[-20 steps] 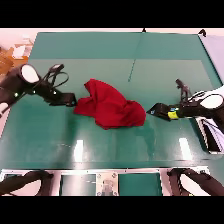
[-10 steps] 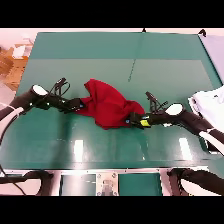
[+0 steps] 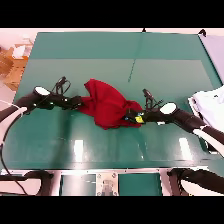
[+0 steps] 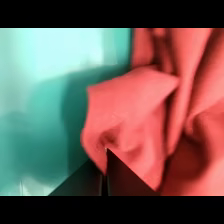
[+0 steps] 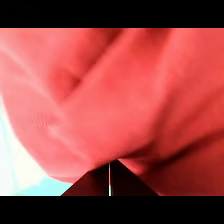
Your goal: Fold the shirts.
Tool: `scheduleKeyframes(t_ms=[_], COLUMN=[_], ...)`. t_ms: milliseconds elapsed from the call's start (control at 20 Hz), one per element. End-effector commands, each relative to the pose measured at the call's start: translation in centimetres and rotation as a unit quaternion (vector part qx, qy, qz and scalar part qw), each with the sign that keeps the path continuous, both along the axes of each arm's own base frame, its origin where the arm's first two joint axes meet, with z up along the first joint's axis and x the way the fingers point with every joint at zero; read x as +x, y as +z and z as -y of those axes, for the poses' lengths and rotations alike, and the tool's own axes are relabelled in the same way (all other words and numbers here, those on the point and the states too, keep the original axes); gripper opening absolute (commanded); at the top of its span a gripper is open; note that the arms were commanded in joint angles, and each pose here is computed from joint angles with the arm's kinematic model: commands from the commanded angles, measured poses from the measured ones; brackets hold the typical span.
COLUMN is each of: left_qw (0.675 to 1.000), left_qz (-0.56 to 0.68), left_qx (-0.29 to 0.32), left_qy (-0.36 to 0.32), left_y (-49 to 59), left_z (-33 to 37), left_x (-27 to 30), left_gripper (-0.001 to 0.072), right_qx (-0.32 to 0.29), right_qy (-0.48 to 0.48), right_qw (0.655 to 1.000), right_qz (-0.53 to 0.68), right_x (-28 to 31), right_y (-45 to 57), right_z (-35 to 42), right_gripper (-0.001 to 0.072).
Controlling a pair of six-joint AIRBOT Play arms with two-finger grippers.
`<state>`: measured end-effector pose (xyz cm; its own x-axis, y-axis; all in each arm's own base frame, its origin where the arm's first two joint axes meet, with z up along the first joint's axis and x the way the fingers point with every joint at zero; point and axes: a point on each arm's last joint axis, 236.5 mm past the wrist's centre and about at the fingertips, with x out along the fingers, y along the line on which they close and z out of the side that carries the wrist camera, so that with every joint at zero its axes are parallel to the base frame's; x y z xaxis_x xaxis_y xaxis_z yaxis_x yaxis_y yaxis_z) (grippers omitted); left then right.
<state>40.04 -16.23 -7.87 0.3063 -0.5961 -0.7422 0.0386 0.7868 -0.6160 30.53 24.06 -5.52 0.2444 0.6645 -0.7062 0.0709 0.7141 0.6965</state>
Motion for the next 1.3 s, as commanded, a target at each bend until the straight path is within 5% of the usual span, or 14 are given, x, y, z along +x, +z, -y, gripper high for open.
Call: scheduleKeyframes(t_ms=[0, 300, 500, 550, 650, 700, 950, 1250], left_qw=[0.998, 0.942, 0.965, 0.971, 0.977, 0.977, 0.975, 0.966], left_qz=[0.054, 0.314, 0.217, 0.185, 0.143, 0.130, 0.117, 0.115], left_qx=[0.012, 0.114, 0.117, 0.115, 0.121, 0.128, 0.148, 0.197], left_qy=[-0.024, -0.032, -0.091, -0.097, -0.104, -0.107, -0.114, -0.122], left_y=[4.9, 28.0, 22.4, 19.9, 16.4, 15.2, 13.8, 12.9], left_z=[-0.1, -3.4, -2.8, -2.7, -3.1, -3.4, -4.1, -6.1], left_x=[1.0, 1.2, -2.3, -2.8, -3.7, -4.1, -4.3, -4.2], left_gripper=[0.0021, 0.0021, 0.0021, 0.0021, 0.0021, 0.0022, 0.0022, 0.0022], right_qx=[0.033, 0.040, 0.030, 0.033, 0.032, 0.029, 0.012, 0.025], right_qy=[0.014, -0.087, -0.026, -0.016, 0.002, 0.010, 0.067, 0.120], right_qw=[0.998, 0.952, 0.980, 0.986, 0.994, 0.996, 0.998, 0.992], right_qz=[0.053, 0.290, 0.194, 0.160, 0.102, 0.080, 0.012, 0.005], right_x=[2.3, 6.3, 2.7, 1.6, -1.0, -2.3, -4.9, -1.5], right_y=[6.0, 27.2, 20.0, 16.7, 10.4, 7.7, -0.3, -2.0], right_z=[1.2, 12.2, 9.7, 8.3, 5.4, 3.8, -5.6, -14.7], right_gripper=[0.0011, 0.0012, 0.0014, 0.0101, 0.0459, 0.0516, 0.0516, 0.0513])
